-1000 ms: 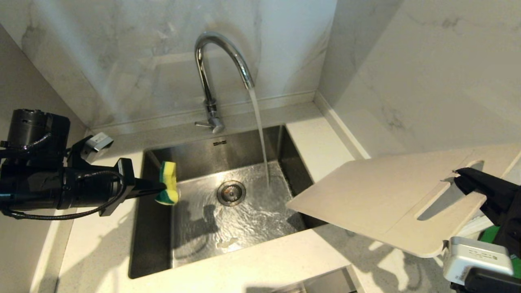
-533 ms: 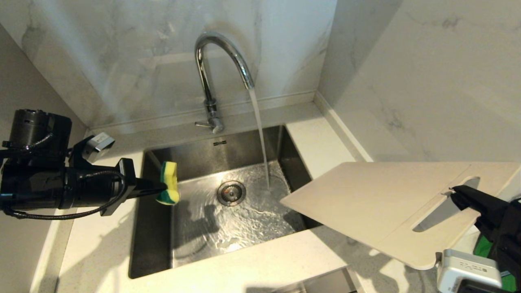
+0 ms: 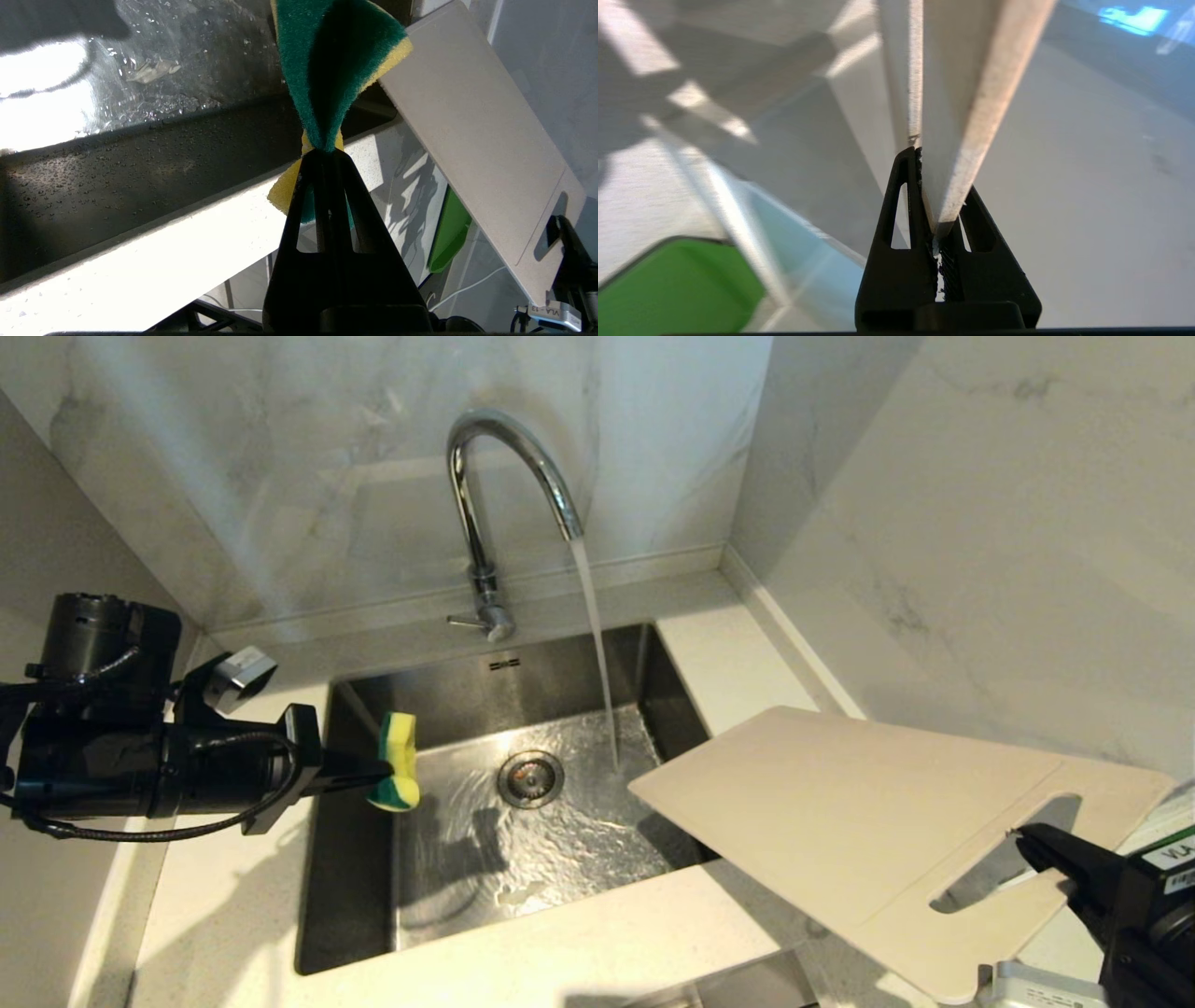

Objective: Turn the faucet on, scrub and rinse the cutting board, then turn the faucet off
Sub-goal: Put down the cutting board

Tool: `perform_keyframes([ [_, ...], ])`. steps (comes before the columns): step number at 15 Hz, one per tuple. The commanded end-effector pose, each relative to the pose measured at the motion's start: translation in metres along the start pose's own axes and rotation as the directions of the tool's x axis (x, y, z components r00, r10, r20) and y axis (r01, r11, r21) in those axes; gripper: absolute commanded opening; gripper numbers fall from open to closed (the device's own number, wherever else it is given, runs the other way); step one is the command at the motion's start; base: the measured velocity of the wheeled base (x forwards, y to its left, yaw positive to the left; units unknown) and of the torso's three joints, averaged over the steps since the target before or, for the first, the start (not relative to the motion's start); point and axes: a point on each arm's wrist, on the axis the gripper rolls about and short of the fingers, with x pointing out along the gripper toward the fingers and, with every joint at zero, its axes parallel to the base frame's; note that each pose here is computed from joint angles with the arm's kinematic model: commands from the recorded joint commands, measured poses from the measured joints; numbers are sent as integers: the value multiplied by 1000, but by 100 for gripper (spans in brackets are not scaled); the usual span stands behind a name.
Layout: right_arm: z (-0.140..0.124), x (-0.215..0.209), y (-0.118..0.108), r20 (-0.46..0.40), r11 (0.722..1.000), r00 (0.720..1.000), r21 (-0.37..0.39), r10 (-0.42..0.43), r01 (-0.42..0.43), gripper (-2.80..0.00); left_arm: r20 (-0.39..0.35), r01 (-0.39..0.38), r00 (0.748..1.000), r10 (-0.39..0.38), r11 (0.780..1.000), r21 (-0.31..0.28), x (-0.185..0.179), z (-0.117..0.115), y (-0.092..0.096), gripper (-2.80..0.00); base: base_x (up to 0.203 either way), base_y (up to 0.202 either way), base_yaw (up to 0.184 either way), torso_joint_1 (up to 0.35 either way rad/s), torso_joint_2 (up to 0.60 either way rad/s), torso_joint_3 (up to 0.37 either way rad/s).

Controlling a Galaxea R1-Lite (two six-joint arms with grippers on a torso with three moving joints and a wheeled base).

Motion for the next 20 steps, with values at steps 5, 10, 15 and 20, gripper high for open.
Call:
perform_keyframes([
  [5,5,-1,29,22,993,992,-6,121,-121,-280,-3,-2,1000,2,1000,-5,3,1,1,-280,0,0,0,0,0,0],
  [10,9,7,43,45,966,965,-5,259,-259,-280,-6,-10,1000,10,1000,-10,12,6,3,-280,0,0,0,0,0,0],
  [15,13,15,55,67,939,936,-23,345,-344,-280,2,-24,1000,25,1000,-19,18,14,8,-280,0,0,0,0,0,0],
  [20,21,33,67,144,889,878,-39,457,-456,-280,16,-49,999,49,998,-38,27,27,17,-280,0,0,0,0,0,0],
])
